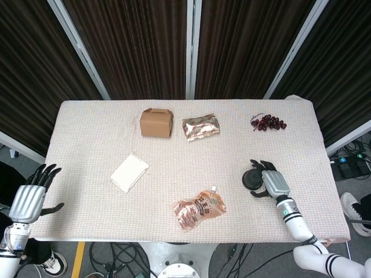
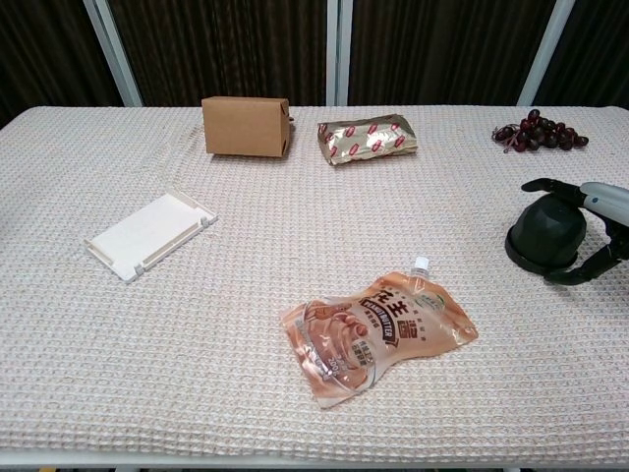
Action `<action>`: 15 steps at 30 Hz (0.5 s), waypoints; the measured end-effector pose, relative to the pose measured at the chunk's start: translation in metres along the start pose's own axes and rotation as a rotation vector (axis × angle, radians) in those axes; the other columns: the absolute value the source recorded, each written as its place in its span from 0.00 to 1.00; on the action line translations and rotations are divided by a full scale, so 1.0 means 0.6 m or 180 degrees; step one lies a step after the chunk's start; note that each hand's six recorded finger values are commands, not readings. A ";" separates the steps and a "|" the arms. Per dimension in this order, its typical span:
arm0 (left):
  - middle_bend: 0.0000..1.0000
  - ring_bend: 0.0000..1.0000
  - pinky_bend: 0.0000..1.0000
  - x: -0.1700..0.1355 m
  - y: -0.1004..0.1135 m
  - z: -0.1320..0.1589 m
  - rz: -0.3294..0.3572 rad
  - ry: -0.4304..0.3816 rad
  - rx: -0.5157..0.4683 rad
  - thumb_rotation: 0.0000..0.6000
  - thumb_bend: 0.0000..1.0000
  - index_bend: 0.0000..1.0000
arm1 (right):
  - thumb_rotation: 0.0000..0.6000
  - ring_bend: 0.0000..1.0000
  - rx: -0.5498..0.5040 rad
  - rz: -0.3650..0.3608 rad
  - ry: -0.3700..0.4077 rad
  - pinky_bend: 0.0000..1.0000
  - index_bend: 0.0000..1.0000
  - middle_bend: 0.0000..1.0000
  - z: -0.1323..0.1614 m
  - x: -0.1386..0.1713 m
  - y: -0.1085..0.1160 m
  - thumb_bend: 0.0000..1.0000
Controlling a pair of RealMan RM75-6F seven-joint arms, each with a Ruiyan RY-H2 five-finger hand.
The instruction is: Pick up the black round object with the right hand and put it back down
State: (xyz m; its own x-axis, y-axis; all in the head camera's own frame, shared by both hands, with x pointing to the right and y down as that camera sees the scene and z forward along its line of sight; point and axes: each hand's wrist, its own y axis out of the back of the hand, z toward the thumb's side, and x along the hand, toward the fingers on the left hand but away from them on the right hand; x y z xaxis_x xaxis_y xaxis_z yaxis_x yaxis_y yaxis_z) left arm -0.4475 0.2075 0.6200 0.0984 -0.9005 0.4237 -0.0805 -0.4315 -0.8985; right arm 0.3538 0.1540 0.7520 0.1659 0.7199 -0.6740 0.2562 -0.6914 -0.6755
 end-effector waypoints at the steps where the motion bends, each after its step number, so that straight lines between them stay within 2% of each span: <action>1: 0.07 0.00 0.22 0.000 0.000 0.000 0.0002 0.0001 -0.0001 1.00 0.02 0.13 | 1.00 0.00 -0.0001 -0.0003 0.0001 0.00 0.00 0.19 0.000 0.000 0.000 0.08; 15: 0.07 0.00 0.22 0.000 -0.001 0.000 -0.0008 0.0003 0.0000 1.00 0.02 0.13 | 1.00 0.00 -0.0010 -0.0035 -0.0007 0.00 0.00 0.26 -0.001 -0.001 0.001 0.10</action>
State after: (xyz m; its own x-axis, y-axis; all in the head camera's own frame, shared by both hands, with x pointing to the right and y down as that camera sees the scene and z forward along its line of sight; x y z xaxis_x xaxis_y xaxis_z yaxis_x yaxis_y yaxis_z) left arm -0.4473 0.2075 0.6205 0.0975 -0.8994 0.4262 -0.0803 -0.4339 -0.8974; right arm 0.3545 0.1533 0.7520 0.1610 0.7273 -0.6672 0.2609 -0.6833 -0.6819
